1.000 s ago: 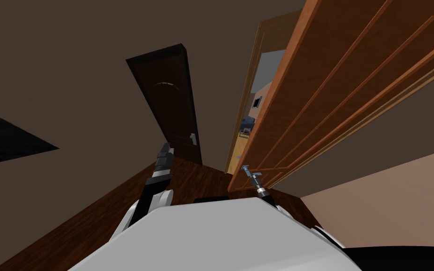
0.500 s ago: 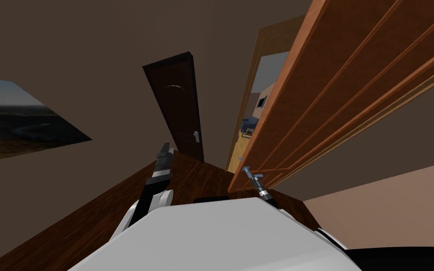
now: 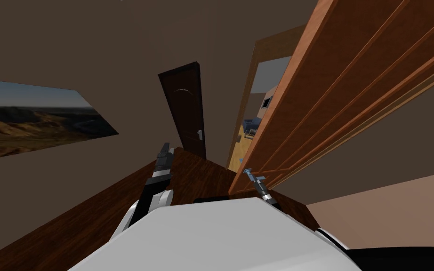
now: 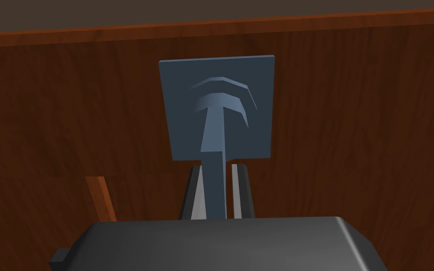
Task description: Pull the door open
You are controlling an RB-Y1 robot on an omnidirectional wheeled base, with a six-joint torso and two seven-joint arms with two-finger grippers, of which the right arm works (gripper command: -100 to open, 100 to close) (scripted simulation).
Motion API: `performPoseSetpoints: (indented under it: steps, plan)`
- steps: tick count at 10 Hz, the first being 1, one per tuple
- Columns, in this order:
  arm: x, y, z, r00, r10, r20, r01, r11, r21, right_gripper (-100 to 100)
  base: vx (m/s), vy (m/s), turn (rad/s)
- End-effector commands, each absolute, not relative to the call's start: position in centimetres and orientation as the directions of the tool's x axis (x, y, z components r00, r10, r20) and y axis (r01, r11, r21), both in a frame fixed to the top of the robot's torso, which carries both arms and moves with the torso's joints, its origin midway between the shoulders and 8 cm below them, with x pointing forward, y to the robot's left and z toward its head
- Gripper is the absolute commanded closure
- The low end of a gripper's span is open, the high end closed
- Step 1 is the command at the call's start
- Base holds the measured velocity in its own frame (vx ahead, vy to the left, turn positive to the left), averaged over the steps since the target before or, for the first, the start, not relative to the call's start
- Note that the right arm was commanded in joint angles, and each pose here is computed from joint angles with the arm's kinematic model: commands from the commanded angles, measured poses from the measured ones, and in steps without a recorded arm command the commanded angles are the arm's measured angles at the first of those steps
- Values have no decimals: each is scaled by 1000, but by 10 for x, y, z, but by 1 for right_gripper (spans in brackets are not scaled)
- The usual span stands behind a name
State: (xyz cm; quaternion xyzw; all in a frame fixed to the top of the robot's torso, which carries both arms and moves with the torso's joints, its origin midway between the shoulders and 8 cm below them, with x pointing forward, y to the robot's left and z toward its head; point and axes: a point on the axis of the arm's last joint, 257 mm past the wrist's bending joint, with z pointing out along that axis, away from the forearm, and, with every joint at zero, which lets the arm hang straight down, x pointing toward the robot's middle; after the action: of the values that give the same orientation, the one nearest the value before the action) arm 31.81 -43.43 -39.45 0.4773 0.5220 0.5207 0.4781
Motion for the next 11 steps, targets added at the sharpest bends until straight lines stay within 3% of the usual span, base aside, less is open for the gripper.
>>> performPoseSetpoints:
  steps: [1,3,11]
  plan:
    - [311,-434,-393,-92,996,-1,0,1,1000,100,-146,-60,52]
    - [300,-436,-393,-104,995,0,0,0,1000,100,-192,-71,158]
    - [331,-405,-399,-112,994,2,2,-2,1000,100,-157,-47,68]
